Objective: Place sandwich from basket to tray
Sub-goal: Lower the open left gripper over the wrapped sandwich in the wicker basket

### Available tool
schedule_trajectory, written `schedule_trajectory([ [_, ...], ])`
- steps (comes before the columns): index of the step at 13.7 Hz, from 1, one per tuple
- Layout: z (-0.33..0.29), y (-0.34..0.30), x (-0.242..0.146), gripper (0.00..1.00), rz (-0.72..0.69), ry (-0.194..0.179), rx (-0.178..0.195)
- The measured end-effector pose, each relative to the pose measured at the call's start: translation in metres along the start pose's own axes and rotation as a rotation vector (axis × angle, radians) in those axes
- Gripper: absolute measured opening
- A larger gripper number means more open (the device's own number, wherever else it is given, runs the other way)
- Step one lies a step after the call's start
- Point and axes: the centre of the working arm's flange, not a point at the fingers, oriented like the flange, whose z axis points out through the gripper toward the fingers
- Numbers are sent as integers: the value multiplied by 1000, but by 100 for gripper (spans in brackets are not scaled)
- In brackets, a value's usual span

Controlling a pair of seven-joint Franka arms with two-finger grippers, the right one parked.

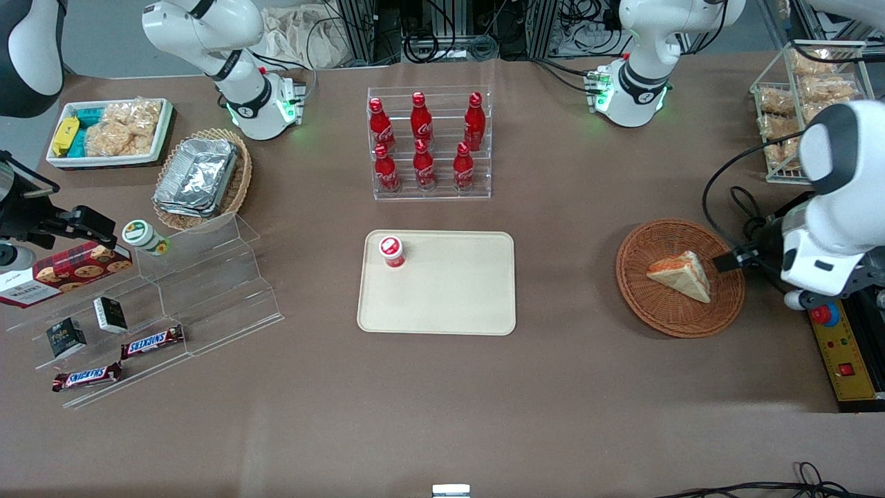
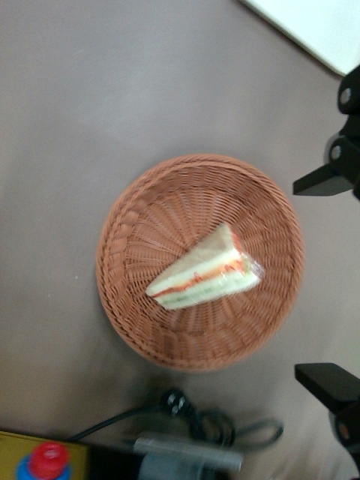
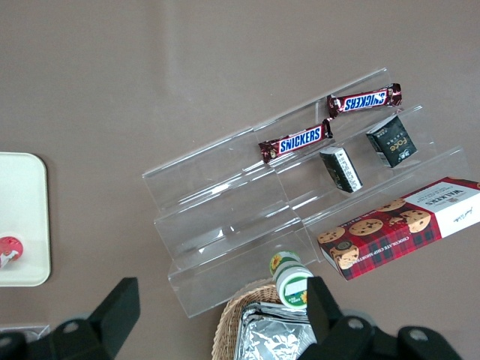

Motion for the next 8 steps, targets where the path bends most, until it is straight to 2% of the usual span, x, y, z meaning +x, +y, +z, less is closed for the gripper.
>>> schedule_trajectory([
  [4,71,-5,-10,100,-328,49,-42],
  [8,114,-13,-13,100,-504,51,-51],
])
